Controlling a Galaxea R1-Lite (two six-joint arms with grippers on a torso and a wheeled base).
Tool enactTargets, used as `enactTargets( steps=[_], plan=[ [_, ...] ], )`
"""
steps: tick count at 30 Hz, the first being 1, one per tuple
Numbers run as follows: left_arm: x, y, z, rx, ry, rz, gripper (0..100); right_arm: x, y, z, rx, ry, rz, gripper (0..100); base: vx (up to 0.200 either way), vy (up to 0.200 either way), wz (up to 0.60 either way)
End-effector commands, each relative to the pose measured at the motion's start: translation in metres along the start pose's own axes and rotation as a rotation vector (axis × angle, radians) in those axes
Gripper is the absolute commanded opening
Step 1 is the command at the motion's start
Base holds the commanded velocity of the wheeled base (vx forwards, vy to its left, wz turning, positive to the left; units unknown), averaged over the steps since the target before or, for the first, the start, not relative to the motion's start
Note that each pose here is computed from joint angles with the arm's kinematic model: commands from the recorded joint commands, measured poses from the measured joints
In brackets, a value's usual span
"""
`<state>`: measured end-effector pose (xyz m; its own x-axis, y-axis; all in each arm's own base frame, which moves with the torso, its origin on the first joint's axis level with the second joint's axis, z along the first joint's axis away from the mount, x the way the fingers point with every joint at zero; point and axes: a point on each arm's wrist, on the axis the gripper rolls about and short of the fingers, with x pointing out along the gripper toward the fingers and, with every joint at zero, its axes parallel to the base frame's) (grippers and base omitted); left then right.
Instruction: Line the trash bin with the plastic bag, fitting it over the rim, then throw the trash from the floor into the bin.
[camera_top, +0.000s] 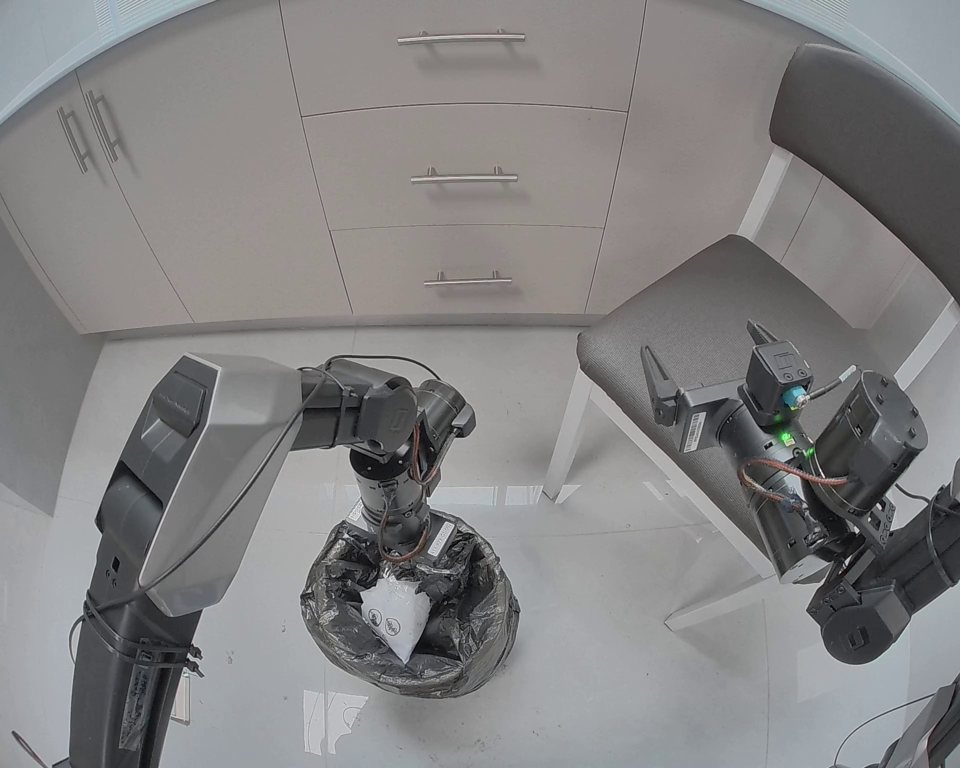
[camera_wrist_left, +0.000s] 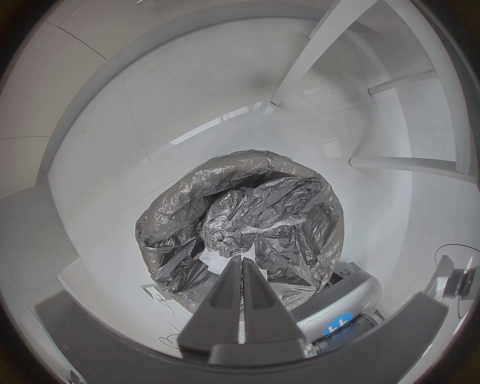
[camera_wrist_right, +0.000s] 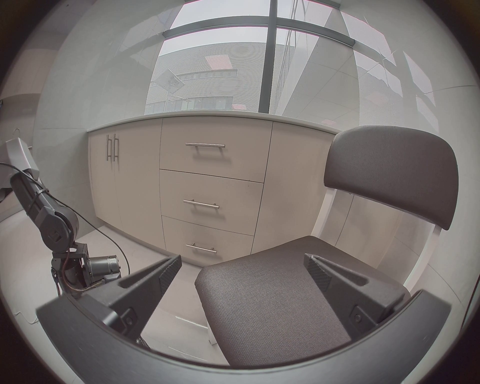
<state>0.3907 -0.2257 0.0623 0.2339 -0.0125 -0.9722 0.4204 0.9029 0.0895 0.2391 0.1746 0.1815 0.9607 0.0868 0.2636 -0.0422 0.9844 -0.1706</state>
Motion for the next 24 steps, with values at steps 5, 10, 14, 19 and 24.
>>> enactTargets(
  steps=[5,10,14,19,24],
  plan=[
    [0.024,-0.002,-0.003,0.008,0.052,0.016,0,0.001,-0.001,0.002,0.011,-0.018,-0.009,100,0.000,0.000,0.00],
    [0.036,-0.003,-0.004,0.011,0.068,0.043,0,0.002,-0.001,0.003,0.011,-0.019,-0.010,100,0.000,0.000,0.00],
    [0.053,-0.007,-0.002,0.013,0.061,0.048,0,0.003,-0.002,0.001,0.010,-0.018,-0.012,100,0.000,0.000,0.00],
    [0.079,-0.013,-0.001,0.020,0.037,0.088,0,0.004,-0.002,0.001,0.012,-0.019,-0.011,100,0.000,0.000,0.00],
    [0.101,-0.017,0.001,0.021,0.008,0.115,0,0.005,-0.002,0.001,0.018,-0.021,-0.013,100,0.000,0.000,0.00]
  ],
)
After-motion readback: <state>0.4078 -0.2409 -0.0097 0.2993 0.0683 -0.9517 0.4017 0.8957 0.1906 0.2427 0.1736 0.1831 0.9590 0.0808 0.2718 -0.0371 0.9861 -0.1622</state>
